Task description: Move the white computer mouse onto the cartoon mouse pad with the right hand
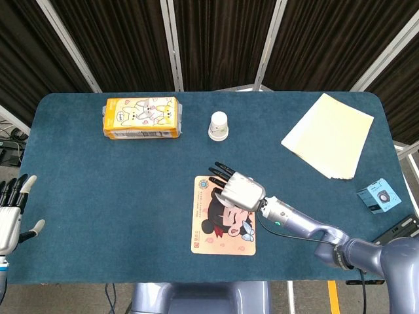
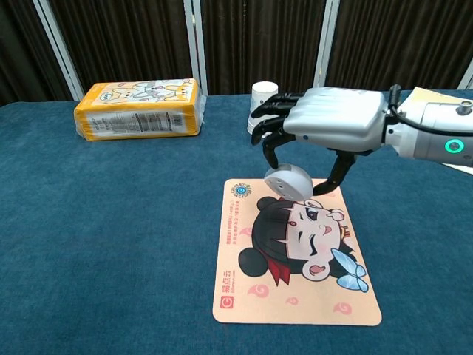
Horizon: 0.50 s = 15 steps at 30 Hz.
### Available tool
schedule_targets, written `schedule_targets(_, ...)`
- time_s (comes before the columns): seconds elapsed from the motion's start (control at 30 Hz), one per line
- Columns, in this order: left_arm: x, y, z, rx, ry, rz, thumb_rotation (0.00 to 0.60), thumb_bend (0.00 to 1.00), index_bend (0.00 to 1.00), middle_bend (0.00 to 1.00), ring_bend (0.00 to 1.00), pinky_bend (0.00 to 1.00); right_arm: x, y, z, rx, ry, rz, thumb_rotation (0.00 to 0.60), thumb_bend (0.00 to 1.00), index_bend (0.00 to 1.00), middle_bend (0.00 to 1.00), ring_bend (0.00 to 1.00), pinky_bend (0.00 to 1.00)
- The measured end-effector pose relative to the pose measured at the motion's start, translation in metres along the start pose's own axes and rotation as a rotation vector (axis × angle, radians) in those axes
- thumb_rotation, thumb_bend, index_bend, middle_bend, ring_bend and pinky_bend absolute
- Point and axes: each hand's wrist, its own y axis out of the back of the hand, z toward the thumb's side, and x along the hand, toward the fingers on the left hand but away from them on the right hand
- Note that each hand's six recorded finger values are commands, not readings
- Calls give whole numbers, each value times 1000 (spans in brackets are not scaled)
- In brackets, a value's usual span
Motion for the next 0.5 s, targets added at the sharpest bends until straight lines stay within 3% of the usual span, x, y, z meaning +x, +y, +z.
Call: schedule_targets(0.5,0,0,1,1,-5,-1,600,237,0,0,0,0,-11,-20,-12,61,-38,43,600,183,592,191,0,23)
